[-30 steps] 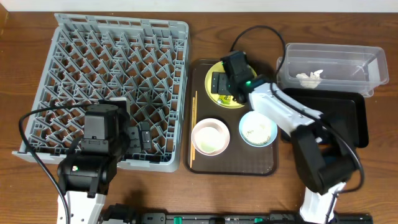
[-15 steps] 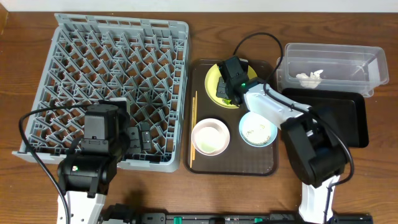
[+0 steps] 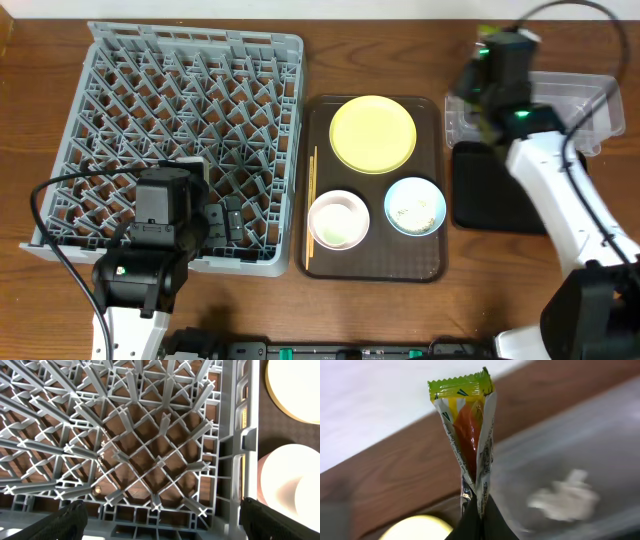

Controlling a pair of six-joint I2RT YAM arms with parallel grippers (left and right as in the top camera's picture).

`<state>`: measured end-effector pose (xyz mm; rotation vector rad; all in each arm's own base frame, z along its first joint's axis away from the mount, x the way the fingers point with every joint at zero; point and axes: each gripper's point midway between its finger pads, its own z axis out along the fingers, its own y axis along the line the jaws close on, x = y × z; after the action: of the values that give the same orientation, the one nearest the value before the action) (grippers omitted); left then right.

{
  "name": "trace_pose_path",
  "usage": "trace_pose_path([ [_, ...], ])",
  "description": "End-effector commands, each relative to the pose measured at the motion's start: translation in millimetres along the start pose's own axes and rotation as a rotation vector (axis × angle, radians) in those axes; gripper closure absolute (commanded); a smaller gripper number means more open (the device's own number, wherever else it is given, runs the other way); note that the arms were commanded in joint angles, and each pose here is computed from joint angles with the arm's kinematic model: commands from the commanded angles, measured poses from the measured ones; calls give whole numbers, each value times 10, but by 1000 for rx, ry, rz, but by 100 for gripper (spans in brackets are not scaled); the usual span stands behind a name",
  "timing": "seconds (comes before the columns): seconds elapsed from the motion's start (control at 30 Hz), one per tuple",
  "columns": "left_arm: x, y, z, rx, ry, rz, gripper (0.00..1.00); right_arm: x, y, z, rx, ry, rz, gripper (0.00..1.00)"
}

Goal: Sort waste into correct bins and load items into the dishwasher
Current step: 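Grasp the snack wrapper with the right gripper and drop it in the clear bin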

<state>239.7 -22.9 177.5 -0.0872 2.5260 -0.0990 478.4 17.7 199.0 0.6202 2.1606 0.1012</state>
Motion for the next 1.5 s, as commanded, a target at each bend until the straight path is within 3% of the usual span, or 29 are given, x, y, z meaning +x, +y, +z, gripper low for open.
trace_pose_path([
  [0.0,-58,15,-45,-7,-17,9,2,-17,-565,169,144,27,175,99],
  [0.03,-56,16,-44,-8,-17,9,2,-4,-684,198,173,37,216,96],
  [0.17,-57,16,-44,-8,-17,9,2,-5,-916,317,196,59,291,67],
  [0.23,-58,15,-45,-7,-17,9,2,-50,-907,332,172,56,266,29],
  [0.27,-57,16,-44,-8,-17,9,2,-75,-854,341,136,60,224,20],
  [0.37,-58,15,-45,-7,-17,9,2,-119,-694,295,44,72,97,8],
  [0.5,-58,16,-45,-8,-17,9,2,-156,-574,73,-22,85,-17,6],
  [0.6,-58,16,-45,-8,-17,9,2,-43,-276,-228,-187,144,-180,12],
  [0.77,-58,16,-45,-8,-17,9,2,619,101,-855,-453,367,-470,21],
  [0.93,-57,16,-44,-8,-17,9,2,1423,174,-1186,-509,630,-665,20],
  [1.03,-58,16,-45,-8,-17,9,2,1810,187,-1258,-521,717,-753,26],
  [1.37,-56,16,-45,-8,-17,9,2,2781,102,-1119,-493,763,-892,37],
  [1.47,-55,16,-45,-8,-16,9,2,2969,63,-1081,-509,756,-917,47],
])
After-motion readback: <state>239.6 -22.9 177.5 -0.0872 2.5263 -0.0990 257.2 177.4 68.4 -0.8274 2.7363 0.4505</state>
